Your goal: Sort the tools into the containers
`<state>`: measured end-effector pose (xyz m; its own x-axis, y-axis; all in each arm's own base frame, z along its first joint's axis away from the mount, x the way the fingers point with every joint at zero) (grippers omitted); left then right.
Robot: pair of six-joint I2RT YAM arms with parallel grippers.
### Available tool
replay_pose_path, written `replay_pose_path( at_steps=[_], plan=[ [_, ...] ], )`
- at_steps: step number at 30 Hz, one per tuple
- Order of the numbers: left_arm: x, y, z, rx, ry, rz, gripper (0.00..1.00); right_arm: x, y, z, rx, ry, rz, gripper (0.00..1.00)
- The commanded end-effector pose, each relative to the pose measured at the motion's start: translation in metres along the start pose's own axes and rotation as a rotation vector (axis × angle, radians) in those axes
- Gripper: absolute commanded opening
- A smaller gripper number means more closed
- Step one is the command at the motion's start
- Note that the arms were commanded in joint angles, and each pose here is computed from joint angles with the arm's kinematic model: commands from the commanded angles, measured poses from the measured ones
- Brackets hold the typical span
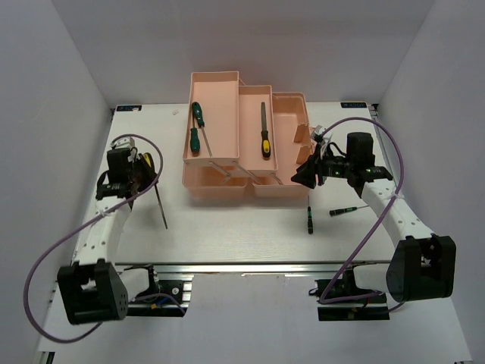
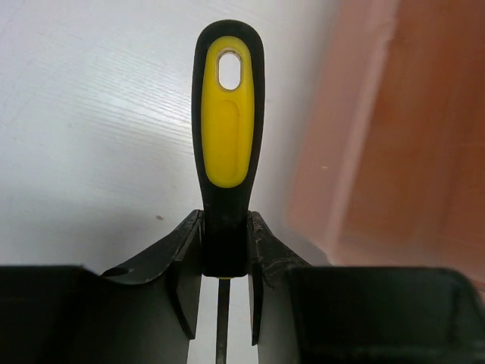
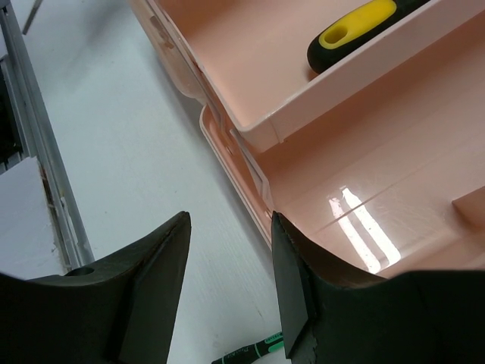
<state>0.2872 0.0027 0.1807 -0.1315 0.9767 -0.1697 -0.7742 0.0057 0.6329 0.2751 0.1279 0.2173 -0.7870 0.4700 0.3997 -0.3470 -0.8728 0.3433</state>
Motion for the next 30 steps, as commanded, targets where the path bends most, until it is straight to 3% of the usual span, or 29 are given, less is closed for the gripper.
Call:
replay_pose_path(
  at_steps=[1,3,4,5,6,10,12,18,24,26,30],
  plan=[
    [-0.021,0.044,0.024,-0.107,0.078,-0.107,0.0,0.001,0.003,0.022,-0.052,0.056,0.002,0.52],
    [-0.031,0.066,0.037,-0.189,0.09,-0.179,0.0,0.0,0.003,0.023,-0.051,0.056,-0.009,0.47],
    [-0.04,0.087,0.053,-0.289,0.099,-0.237,0.0,-0.001,0.003,0.023,-0.049,0.053,-0.013,0.41],
    [-0.046,0.098,0.061,-0.335,0.099,-0.285,0.0,-0.002,0.003,0.023,-0.046,0.046,-0.024,0.12],
    [-0.058,0.11,0.071,-0.391,0.087,-0.377,0.0,-0.003,0.004,0.024,-0.047,0.039,-0.037,0.0],
    [-0.09,0.136,0.102,-0.494,0.12,-0.549,0.0,-0.009,0.005,0.028,-0.058,0.006,-0.101,0.0],
    [-0.126,0.145,0.12,-0.526,0.076,-0.633,0.0,-0.011,0.007,0.031,-0.068,0.007,-0.132,0.0],
    [-0.23,0.138,0.162,-0.501,-0.045,-0.838,0.0,-0.016,0.015,0.037,-0.096,0.005,-0.222,0.0],
    [-0.301,0.099,0.179,-0.491,-0.125,-0.888,0.0,-0.018,0.032,0.032,-0.13,0.015,-0.325,0.0],
    [-0.318,0.06,0.17,-0.44,-0.154,-0.845,0.0,-0.019,0.036,0.029,-0.126,0.02,-0.346,0.0],
    [-0.335,0.016,0.167,-0.414,-0.189,-0.756,0.0,-0.018,0.044,0.023,-0.113,0.03,-0.361,0.11]
  ],
)
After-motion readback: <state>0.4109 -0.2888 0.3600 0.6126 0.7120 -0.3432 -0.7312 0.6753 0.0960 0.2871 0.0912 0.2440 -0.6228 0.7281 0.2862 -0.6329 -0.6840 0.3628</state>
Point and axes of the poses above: each gripper's point midway between its finger pads, its own y axis back along the fingers, its own x axis along the line the jaws close on, z = x × y, the point moved 6 cm from there along y, back along the fingers, and after that the axes turned 11 degrees about -y, right-handed, at the moved point
